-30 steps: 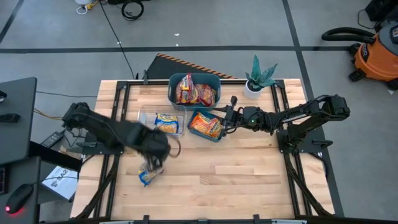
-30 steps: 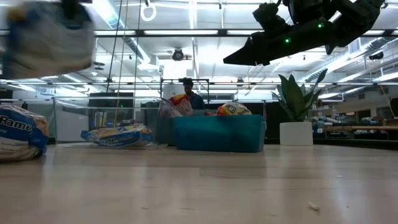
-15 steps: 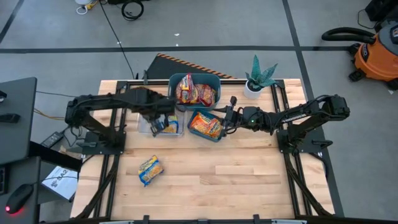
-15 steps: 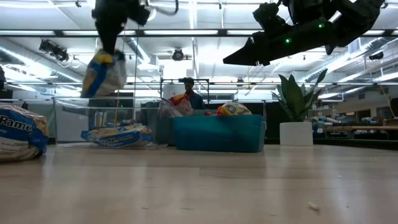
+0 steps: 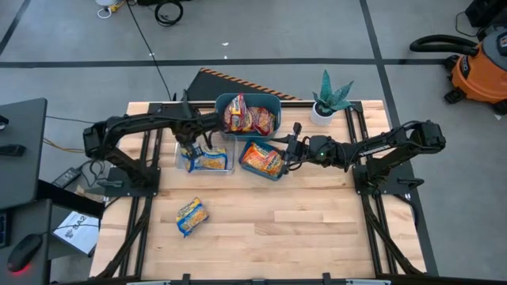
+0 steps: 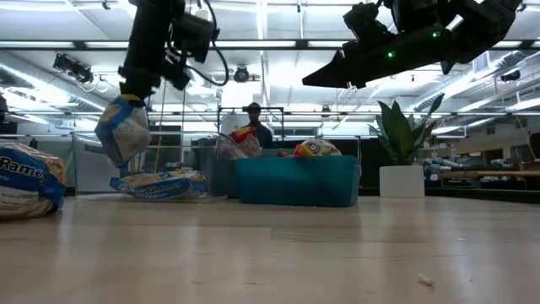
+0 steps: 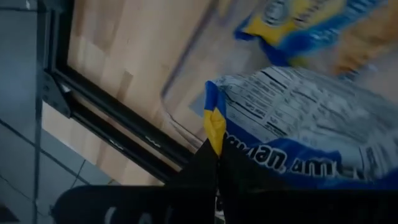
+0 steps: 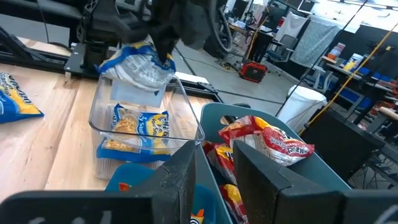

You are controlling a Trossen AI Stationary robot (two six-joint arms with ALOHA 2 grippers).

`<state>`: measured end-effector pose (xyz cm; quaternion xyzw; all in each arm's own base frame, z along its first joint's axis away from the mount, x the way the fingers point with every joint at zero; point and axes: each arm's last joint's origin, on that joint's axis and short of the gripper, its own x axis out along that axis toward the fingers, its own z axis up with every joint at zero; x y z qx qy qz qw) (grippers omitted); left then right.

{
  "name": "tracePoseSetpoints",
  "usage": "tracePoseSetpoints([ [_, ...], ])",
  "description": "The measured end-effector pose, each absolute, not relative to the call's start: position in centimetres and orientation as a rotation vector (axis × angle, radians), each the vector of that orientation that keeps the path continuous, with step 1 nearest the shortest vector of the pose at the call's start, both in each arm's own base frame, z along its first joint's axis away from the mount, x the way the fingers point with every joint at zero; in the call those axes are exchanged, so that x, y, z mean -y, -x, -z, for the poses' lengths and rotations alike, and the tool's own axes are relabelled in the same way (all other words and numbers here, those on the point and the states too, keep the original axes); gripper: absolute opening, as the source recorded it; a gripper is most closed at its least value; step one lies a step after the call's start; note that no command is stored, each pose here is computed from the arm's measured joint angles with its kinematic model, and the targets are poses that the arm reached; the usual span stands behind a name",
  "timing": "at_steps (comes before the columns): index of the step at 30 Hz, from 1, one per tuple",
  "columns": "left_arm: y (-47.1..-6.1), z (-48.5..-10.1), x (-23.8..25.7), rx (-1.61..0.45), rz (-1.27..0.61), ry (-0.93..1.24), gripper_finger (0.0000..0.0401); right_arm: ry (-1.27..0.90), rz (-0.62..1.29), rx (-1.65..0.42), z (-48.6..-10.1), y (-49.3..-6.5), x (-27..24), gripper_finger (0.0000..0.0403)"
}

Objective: Sort Maruchan noodles
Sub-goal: Put the blue noodle pack into the transparent bin

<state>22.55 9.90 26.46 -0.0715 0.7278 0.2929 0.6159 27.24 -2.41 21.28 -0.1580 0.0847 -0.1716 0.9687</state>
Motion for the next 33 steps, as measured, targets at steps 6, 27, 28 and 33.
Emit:
tracePoseSetpoints([
  [6, -22.3, -25.5, -11.4, -1.633, -0.793, 0.115, 0.0008, 0.319, 0.347, -0.171, -21.3, -27.2, 2.4, 0.0114],
  [27, -27.9, -21.9, -9.0, -1.482, -0.549, 0.179, 0.0090, 0.318, 0.346, -0.174, -21.3, -27.2, 2.4, 0.0113],
  [28, -28.1, -21.7, -9.0, -1.483, -0.535, 0.190, 0.0097, 0.318, 0.346, -0.174, -21.3, -27.2, 2.4, 0.0113],
  [33, -27.7, -22.5, -9.0, -1.534, -0.551, 0.194, 0.0122, 0.319, 0.345, -0.178, -21.0, -27.1, 2.4, 0.0113],
])
